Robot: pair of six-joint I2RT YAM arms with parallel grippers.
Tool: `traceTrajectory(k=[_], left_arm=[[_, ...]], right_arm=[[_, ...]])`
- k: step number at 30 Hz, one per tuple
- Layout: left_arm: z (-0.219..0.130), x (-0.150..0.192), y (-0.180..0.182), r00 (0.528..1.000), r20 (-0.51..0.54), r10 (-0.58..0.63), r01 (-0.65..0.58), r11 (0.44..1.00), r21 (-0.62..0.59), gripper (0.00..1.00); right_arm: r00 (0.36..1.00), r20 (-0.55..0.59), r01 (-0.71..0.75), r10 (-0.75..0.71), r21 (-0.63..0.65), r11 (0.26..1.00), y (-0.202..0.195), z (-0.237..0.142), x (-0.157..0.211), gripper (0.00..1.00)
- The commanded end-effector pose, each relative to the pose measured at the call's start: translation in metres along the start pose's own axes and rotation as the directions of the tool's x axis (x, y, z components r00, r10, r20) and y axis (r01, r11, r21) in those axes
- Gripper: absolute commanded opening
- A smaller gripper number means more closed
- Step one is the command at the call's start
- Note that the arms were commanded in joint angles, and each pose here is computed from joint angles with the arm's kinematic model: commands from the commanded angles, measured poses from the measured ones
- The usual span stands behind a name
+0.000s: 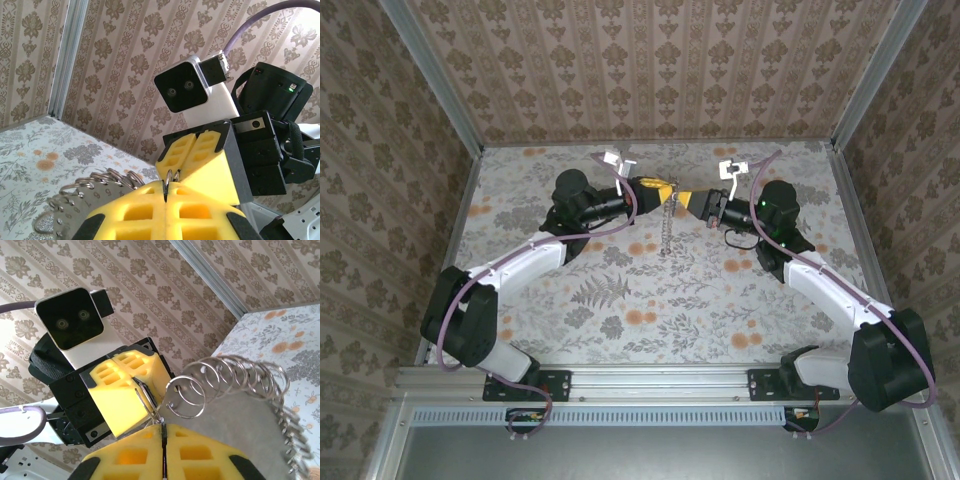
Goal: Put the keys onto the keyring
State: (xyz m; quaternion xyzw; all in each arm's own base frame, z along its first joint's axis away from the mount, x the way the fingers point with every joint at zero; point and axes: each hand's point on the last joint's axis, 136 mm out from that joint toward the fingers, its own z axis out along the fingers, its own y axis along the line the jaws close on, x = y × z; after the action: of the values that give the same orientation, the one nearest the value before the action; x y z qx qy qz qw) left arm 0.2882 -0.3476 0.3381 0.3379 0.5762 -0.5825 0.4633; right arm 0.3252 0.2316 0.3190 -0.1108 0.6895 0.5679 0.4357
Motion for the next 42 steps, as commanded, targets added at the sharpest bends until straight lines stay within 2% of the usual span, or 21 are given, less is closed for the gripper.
traceTrajectory(k=[1, 4, 7, 12, 18, 29, 42], left_arm=[[-0.003, -0.023, 0.000, 0.996, 0.074, 0.059, -0.058, 0.998, -0.009, 0.00], [-0.003, -0.020, 0.003, 0.996, 0.073, 0.052, -0.050, 0.999, -0.018, 0.00], [-0.003, -0.020, 0.003, 0.996, 0.075, 0.044, -0.042, 0.999, -0.022, 0.00], [-0.004, -0.021, 0.006, 0.997, 0.083, 0.012, -0.009, 0.999, -0.038, 0.00], [-0.003, -0.022, 0.008, 0.995, 0.095, -0.035, 0.040, 0.998, -0.048, 0.00], [0.003, -0.020, 0.019, 0.985, 0.093, -0.145, 0.151, 0.987, -0.058, 0.00], [0.004, -0.022, 0.019, 0.982, 0.099, -0.162, 0.168, 0.984, -0.052, 0.00]], right_arm=[[1.000, -0.004, 0.031, -0.031, 0.048, 0.998, 0.000, -0.008, 0.000, 0.39], [0.998, 0.043, 0.046, -0.050, 0.084, 0.995, 0.003, -0.020, -0.015, 0.49], [0.994, 0.085, 0.056, -0.065, 0.101, 0.993, 0.009, -0.025, -0.030, 0.50], [0.988, 0.142, 0.056, -0.064, 0.059, 0.997, 0.019, -0.019, -0.050, 0.50], [0.986, 0.164, 0.041, -0.036, -0.028, 0.999, 0.025, -0.003, -0.065, 0.43], [0.992, 0.121, 0.030, -0.020, -0.077, 0.997, 0.024, 0.019, -0.056, 0.25], [0.995, 0.100, 0.012, -0.011, -0.017, 1.000, 0.002, 0.022, -0.041, 0.29]])
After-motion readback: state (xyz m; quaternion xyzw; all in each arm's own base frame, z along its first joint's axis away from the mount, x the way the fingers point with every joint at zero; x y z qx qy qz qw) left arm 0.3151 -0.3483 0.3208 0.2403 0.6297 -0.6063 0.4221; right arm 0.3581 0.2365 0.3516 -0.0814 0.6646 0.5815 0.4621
